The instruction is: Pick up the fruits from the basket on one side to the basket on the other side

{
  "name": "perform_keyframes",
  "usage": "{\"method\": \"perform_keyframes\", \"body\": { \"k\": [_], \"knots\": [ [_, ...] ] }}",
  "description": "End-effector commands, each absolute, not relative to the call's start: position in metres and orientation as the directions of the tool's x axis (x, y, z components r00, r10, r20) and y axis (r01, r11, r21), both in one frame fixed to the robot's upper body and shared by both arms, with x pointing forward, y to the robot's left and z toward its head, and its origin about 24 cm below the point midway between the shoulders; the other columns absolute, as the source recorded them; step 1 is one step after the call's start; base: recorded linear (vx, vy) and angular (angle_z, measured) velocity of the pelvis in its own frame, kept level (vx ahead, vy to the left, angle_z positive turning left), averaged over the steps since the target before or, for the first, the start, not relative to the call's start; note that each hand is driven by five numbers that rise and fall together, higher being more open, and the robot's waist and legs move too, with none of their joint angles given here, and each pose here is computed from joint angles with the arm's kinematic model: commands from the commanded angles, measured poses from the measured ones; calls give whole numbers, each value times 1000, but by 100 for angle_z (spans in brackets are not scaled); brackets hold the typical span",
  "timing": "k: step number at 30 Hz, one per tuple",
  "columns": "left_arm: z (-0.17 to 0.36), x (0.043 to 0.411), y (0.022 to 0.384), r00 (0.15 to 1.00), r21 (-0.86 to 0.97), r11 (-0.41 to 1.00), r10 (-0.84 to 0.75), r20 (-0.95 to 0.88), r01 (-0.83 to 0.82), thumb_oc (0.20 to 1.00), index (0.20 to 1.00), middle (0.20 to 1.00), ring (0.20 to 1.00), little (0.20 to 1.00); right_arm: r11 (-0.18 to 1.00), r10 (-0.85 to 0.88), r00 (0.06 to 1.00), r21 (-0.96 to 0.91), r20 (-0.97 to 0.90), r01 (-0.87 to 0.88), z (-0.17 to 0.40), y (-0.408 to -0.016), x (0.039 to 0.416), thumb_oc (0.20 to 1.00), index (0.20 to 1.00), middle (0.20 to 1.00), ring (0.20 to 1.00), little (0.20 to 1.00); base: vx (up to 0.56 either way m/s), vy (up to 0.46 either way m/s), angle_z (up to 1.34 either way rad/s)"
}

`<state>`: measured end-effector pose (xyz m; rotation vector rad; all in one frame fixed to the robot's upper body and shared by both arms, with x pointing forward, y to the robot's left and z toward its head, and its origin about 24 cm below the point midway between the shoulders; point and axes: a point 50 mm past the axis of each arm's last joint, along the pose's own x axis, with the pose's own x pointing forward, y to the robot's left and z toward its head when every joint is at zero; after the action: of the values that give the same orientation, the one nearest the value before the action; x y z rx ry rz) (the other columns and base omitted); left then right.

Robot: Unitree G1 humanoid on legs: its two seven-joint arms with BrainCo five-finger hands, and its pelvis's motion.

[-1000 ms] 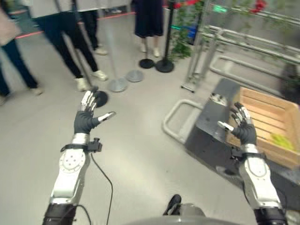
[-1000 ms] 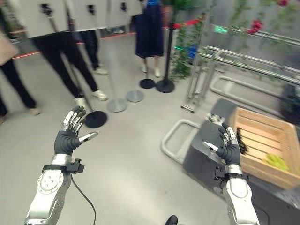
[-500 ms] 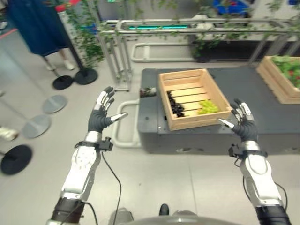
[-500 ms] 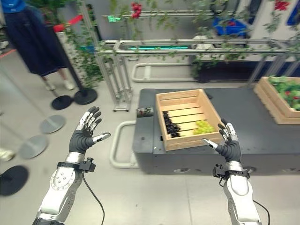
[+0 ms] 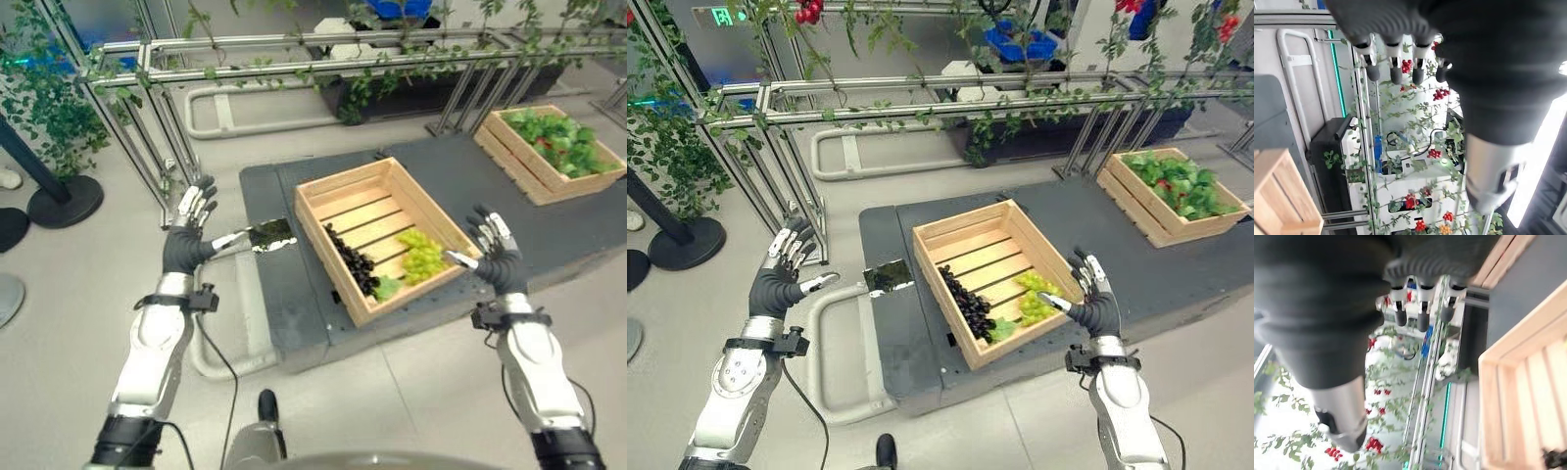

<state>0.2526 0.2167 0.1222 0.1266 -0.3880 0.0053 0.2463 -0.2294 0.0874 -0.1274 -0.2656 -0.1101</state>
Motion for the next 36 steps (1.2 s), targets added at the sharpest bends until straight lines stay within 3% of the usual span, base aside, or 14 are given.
{"method": "perform_keyframes", "body": {
  "k": [1,11,20,36],
  "knots": [
    [147,244,214,868,196,980,-60,493,-43,1000,1000,1000,1000,1000,981,-83,920,-133,383,144,113,-232,255,1000,1000,1000,1000,1000,176,97,4],
    [142,244,215,874,194,980,-51,484,-50,1000,1000,1000,1000,1000,975,-106,920,-142,379,171,113,-239,250,1000,1000,1000,1000,1000,268,-119,25],
    [147,253,196,861,133,990,-103,498,42,1000,1000,1000,1000,1000,955,-174,894,-151,412,255,123,-263,241,1000,1000,1000,1000,1000,85,-225,72],
    [132,246,204,895,103,995,-50,443,5,1000,1000,1000,1000,1000,966,-153,925,-144,348,214,107,-251,242,1000,1000,1000,1000,1000,61,11,12]
  ]
}}
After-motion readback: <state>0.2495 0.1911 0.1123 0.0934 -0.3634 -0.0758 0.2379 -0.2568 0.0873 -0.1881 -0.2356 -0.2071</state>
